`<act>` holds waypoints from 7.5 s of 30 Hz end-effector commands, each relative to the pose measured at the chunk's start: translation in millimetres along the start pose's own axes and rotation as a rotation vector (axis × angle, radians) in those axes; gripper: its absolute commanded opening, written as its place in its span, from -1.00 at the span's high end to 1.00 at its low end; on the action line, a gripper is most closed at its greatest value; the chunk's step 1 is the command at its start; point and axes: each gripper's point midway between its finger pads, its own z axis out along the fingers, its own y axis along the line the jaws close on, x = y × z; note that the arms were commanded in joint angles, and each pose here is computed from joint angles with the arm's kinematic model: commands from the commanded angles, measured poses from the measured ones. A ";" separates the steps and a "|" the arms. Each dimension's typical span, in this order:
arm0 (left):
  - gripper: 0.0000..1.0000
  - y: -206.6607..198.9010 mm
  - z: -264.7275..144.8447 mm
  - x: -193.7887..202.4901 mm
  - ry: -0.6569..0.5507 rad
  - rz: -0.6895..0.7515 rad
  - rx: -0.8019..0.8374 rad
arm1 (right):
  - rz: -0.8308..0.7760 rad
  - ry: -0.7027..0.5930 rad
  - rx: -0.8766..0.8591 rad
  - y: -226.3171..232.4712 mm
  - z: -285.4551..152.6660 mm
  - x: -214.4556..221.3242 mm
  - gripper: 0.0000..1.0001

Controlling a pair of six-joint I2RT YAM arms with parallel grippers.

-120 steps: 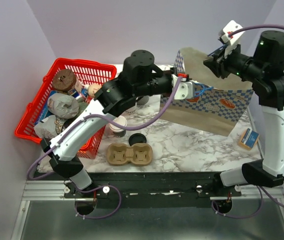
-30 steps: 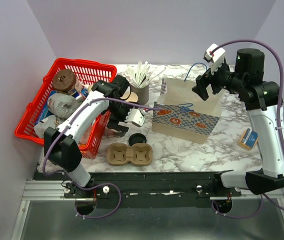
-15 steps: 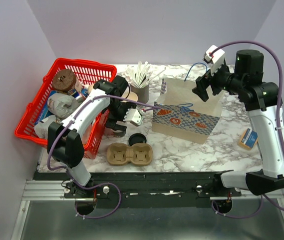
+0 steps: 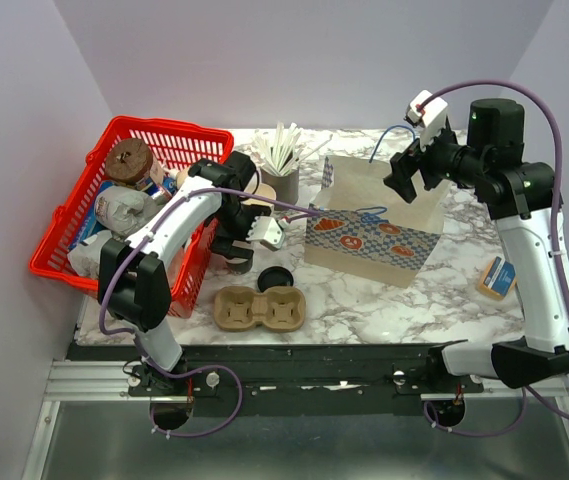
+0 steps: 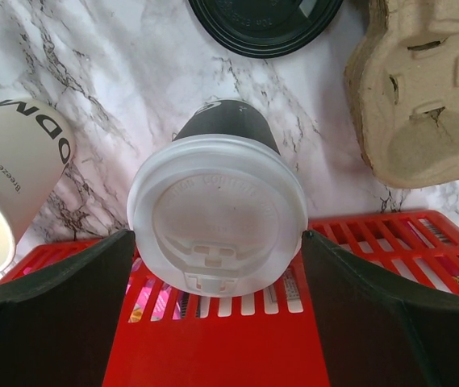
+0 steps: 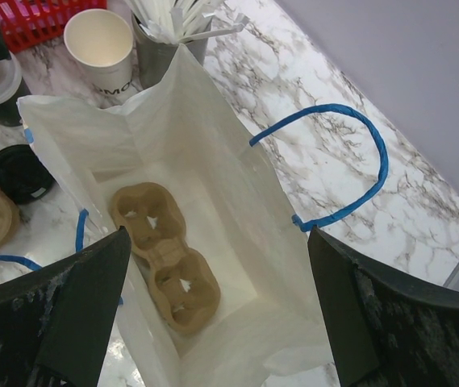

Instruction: Pack the takeout coffee

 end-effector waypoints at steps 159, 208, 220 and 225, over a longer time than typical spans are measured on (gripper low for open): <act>-0.45 -6.5 10.2 6.0 -0.014 -0.116 -0.048 | 0.027 0.001 -0.039 -5.5 24.0 -3.1 -0.99; 1.00 3.4 -89.0 -93.7 -0.404 -0.253 -0.144 | -0.051 0.068 -0.163 -64.2 36.3 62.8 -0.94; 1.00 -1.4 -133.9 -107.0 -0.412 -0.260 -0.276 | -0.053 0.058 -0.335 -56.7 70.3 82.3 0.11; 1.00 10.0 -154.5 -112.0 -0.442 -0.281 -0.381 | -0.048 0.047 -0.347 -49.8 63.6 78.5 0.58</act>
